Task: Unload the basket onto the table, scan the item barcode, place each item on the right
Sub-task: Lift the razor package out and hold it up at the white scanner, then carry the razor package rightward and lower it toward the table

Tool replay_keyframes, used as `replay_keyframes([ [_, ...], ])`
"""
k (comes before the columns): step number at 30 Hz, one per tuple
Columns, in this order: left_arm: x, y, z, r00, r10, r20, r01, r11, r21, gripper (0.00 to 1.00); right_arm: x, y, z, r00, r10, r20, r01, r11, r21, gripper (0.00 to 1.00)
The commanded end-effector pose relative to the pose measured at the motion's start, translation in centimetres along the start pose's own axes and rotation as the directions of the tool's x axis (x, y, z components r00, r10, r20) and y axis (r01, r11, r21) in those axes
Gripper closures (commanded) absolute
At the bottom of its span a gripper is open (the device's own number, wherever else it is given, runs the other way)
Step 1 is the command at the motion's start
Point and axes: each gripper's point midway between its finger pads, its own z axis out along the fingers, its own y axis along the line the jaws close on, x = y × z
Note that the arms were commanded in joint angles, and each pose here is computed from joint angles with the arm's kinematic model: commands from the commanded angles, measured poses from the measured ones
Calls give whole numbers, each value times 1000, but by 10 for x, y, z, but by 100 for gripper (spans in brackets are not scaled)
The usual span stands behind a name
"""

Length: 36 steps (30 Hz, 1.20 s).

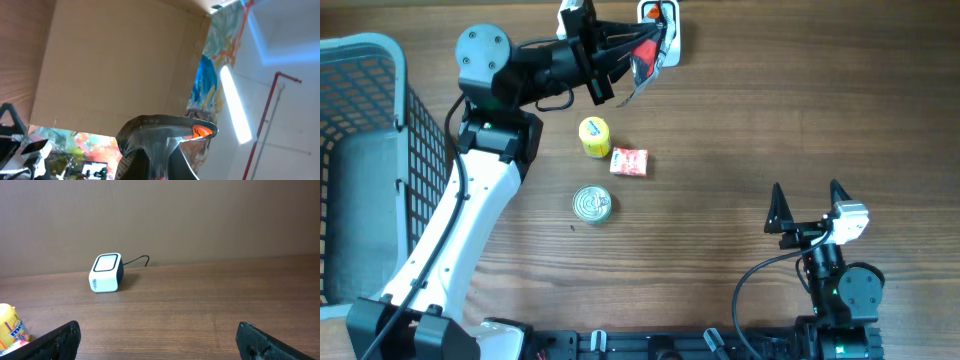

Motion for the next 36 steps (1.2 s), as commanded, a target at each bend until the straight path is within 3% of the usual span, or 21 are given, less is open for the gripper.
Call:
replay_keyframes([
  [1,1,-2,0,984,-179,20,179,984,-1,96,-1,-1,0,1000,13,5,-13,1000,5,0],
  [13,-33,28,-4,914,-355,197,365,931,-14,96,-1,-1,0,1000,13,5,-13,1000,5,0],
  [31,-36,27,-5,912,-353,208,362,932,-5,96,-1,-1,0,1000,13,5,-13,1000,6,0],
  [33,-38,26,-5,920,-325,218,334,943,-3,96,-1,-1,0,1000,13,5,-13,1000,6,0],
  [36,-52,22,-8,944,-155,291,162,987,-1,96,-1,-1,0,1000,13,5,-13,1000,5,0],
])
